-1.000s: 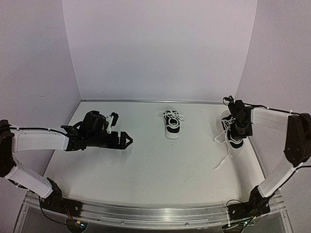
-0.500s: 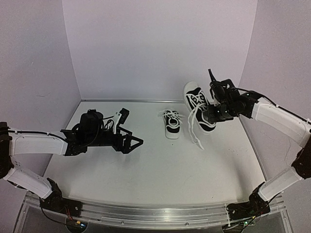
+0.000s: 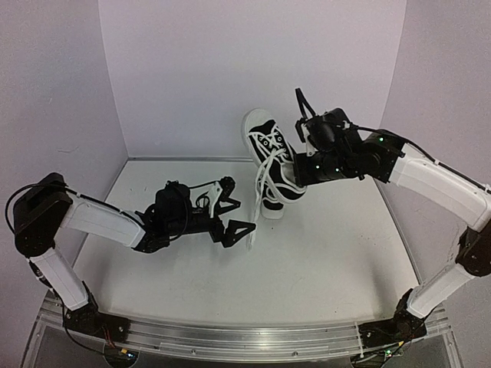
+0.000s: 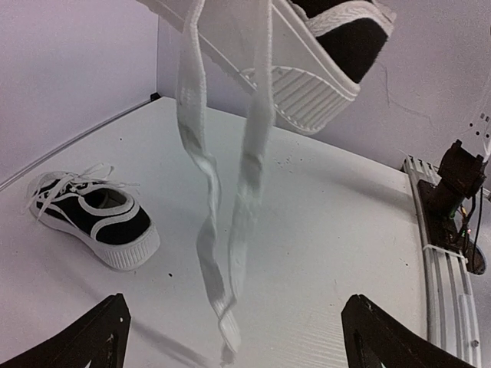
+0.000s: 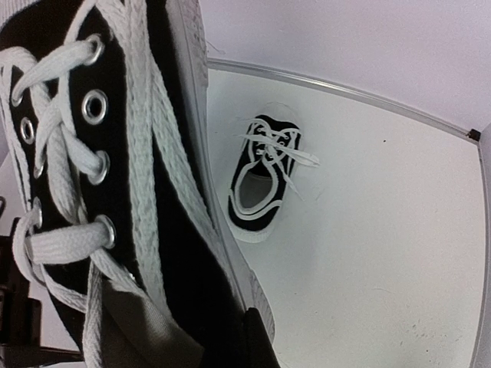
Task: Tie the shoes
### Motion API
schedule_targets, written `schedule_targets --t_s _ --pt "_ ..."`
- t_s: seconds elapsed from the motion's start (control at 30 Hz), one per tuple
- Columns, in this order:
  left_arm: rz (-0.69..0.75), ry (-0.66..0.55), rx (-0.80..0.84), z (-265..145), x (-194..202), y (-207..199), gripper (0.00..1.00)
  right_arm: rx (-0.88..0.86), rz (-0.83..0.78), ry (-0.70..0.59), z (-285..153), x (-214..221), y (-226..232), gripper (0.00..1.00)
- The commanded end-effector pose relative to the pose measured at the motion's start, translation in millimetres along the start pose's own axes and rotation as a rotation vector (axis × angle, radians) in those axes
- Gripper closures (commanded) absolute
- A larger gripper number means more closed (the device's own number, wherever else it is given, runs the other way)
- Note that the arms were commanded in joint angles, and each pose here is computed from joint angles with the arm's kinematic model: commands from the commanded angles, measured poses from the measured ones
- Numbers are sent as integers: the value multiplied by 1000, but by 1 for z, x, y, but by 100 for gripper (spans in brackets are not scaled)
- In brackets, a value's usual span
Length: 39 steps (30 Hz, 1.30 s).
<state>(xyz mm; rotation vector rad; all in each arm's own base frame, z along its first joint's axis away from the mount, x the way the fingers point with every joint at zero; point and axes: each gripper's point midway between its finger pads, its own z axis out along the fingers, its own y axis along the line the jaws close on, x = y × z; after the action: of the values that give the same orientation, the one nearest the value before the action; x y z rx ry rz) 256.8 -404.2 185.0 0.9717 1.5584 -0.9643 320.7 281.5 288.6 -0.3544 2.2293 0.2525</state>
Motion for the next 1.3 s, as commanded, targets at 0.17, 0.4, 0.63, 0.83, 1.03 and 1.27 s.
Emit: schedule_targets --t_s 0.17,0.4,0.63,0.83,1.03,1.27 --pt "116 -194 35 22 -32 -4 27 -72 57 -112 -22 -34 41 100" --pt "17 -209 30 -5 -9 -11 87 -17 111 -141 -30 -37 26 100" --pt "-65 -79 21 -42 -18 -26 100 1 176 -38 -1 9 27 100" --pt "-123 28 -93 -99 -46 -28 100 -18 313 65 38 81 53 100" --pt "-207 179 -177 -127 -24 -23 100 -34 385 112 59 124 99 100" --pt "-348 353 -290 -122 49 -5 100 14 507 183 81 173 124 100"
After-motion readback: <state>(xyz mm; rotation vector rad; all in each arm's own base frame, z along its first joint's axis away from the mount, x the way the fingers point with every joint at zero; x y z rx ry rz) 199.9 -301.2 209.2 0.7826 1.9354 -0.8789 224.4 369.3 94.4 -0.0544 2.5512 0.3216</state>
